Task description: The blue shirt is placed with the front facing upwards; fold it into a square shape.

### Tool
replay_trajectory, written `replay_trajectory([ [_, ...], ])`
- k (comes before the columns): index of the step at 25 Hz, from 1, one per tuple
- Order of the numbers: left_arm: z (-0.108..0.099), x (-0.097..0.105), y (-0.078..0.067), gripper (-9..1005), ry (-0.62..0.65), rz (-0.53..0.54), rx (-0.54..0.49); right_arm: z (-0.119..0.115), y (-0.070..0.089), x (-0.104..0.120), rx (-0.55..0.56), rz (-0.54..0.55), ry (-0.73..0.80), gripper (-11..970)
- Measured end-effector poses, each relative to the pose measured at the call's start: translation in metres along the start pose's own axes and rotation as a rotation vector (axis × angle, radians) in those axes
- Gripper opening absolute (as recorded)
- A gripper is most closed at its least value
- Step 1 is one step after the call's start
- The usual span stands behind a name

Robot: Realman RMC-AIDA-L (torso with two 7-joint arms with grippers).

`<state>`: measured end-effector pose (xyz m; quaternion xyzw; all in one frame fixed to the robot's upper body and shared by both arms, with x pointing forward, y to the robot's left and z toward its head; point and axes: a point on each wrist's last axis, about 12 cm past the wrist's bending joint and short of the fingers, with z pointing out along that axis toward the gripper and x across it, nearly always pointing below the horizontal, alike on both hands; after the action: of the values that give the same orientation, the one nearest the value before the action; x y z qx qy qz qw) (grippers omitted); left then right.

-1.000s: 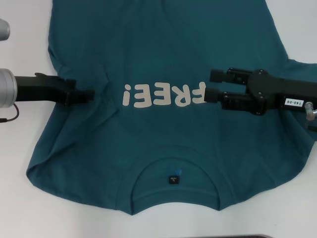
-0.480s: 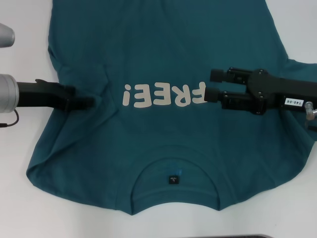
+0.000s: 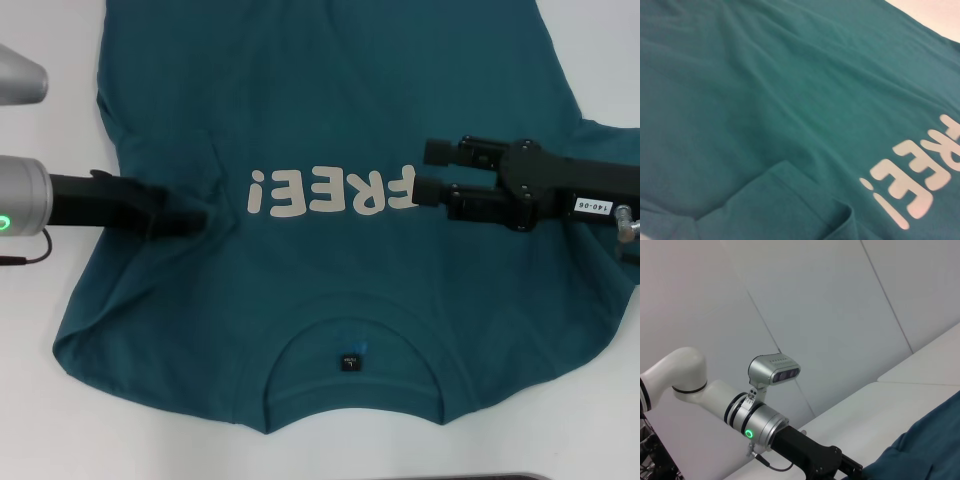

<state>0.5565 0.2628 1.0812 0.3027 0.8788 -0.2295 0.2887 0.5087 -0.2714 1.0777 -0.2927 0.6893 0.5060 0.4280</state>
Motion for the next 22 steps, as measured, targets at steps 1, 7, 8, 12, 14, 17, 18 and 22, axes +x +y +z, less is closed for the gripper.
replay_trajectory([
  [1,0.001,0.000,-0.002,647,0.006,0.005,0.010,0.000,0.000,0.000,0.000,0.000,0.000,760],
  [7,0.003,-0.002,-0.010,649,0.029,0.027,0.062,0.000,0.000,0.000,-0.003,-0.002,0.000,760],
  [8,0.003,-0.002,-0.011,650,0.030,0.027,0.070,0.000,0.000,0.000,-0.003,-0.002,0.000,760],
  [12,0.002,-0.003,-0.016,651,0.038,0.032,0.113,-0.001,0.001,0.001,-0.002,0.000,0.000,760],
  [14,0.002,-0.003,-0.018,652,0.042,0.034,0.129,-0.001,0.001,0.001,-0.001,0.001,0.000,760],
  [17,0.001,-0.004,-0.027,653,0.036,0.034,0.199,-0.002,0.001,0.002,0.000,0.001,-0.001,760],
  [18,0.001,-0.004,-0.027,654,0.036,0.034,0.199,-0.002,0.001,0.002,0.000,0.002,-0.001,760],
  [22,-0.007,-0.009,-0.032,655,-0.013,0.051,0.256,-0.003,0.001,0.002,0.003,0.000,-0.001,759],
])
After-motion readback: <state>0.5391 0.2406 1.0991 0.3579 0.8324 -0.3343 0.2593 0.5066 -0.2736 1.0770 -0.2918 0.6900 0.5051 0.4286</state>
